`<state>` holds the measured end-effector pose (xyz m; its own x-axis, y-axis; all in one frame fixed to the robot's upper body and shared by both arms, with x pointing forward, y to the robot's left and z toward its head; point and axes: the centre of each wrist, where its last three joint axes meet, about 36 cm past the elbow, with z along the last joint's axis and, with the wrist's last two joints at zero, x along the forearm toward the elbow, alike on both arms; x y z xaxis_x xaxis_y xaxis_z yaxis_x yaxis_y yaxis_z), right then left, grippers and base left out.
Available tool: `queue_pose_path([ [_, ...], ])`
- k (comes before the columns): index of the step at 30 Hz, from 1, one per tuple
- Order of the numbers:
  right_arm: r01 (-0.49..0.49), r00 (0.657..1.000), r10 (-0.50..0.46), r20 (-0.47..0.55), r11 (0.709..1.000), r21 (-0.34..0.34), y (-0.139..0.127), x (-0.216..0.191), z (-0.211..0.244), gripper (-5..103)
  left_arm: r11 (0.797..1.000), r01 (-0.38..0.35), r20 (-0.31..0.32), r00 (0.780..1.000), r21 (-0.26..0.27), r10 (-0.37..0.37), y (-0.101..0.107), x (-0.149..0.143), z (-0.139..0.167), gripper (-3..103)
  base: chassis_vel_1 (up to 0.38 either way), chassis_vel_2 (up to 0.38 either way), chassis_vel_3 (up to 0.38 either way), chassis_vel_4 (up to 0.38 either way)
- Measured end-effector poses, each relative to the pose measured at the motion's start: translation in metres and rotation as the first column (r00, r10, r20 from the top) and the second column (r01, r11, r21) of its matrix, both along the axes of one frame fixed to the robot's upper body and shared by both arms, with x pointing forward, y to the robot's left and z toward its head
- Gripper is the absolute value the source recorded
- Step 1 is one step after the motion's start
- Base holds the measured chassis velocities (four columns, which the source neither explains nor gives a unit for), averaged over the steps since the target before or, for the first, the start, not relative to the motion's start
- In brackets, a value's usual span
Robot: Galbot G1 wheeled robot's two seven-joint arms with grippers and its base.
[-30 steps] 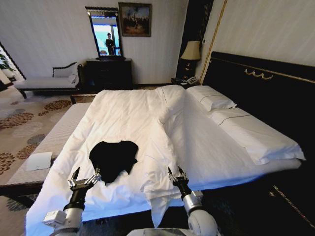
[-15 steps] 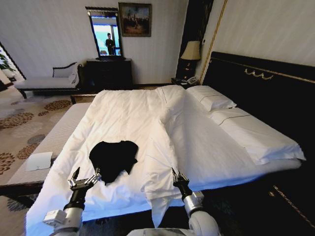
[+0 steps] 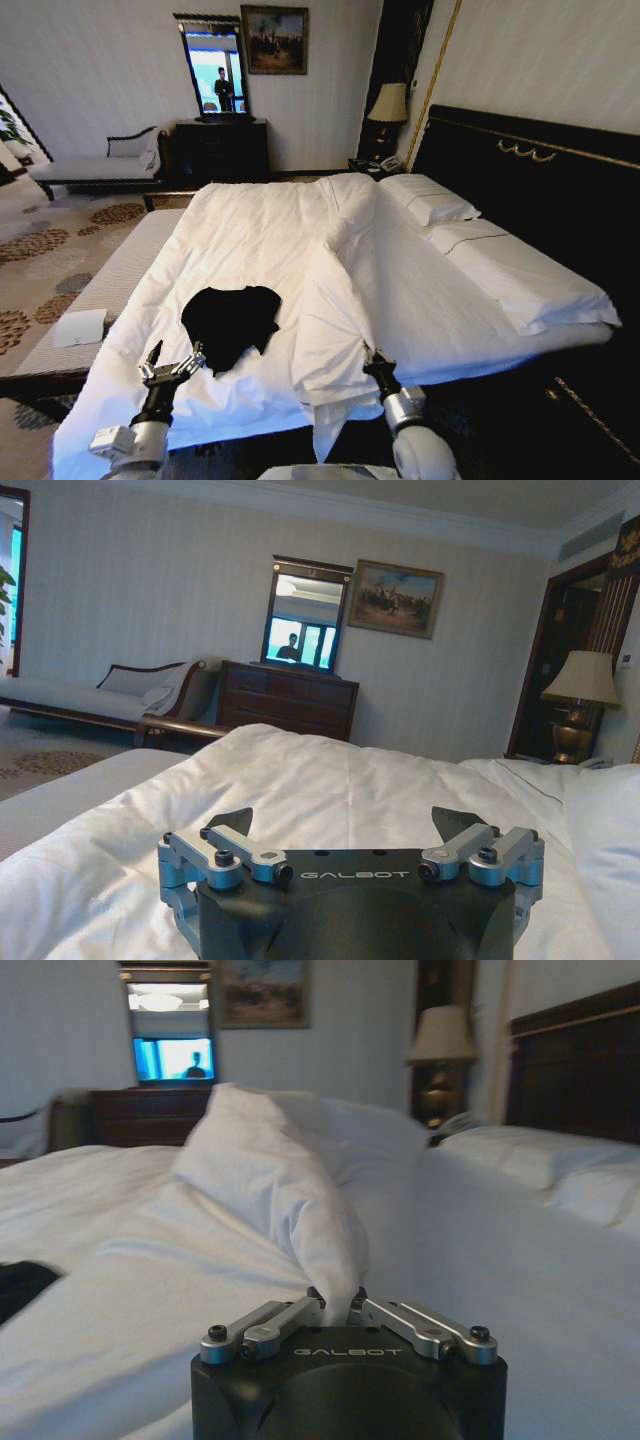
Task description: Fold the clothes on the bed.
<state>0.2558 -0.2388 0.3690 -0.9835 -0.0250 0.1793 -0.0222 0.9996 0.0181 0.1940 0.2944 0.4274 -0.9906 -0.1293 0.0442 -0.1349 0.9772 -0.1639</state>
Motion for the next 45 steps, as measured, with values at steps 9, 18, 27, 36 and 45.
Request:
queue_pose_path([
  [9,0.14,0.989,-0.138,0.052,0.989,-0.04,-0.047,0.002,0.012,1,1.0,-0.003,-0.006,1.0,-0.012,0.003,0.001,0.001,-0.004,100,0.0,0.0,0.0,0.0],
  [18,0.307,0.949,-0.303,0.088,0.951,-0.039,-0.099,0.003,0.022,1,1.0,-0.006,-0.006,1.0,-0.019,0.006,0.004,0.003,-0.006,100,0.0,0.0,0.0,0.0],
  [27,0.508,0.861,-0.507,0.039,0.861,-0.034,-0.168,-0.028,0.003,1,1.0,-0.004,-0.015,1.0,-0.027,0.003,0.003,0.005,-0.011,100,0.0,0.0,0.0,0.0],
  [36,0.635,0.772,-0.634,0.038,0.768,-0.081,-0.219,-0.042,-0.015,1,1.0,0.004,-0.018,1.0,-0.03,-0.004,0.0,0.007,-0.012,100,0.0,0.0,0.0,0.0],
  [45,0.704,0.706,-0.708,0.004,0.702,-0.105,-0.25,-0.032,-0.027,1,1.0,0.002,-0.018,1.0,-0.026,-0.002,0.001,0.006,-0.01,100,0.0,0.0,0.0,0.0],
])
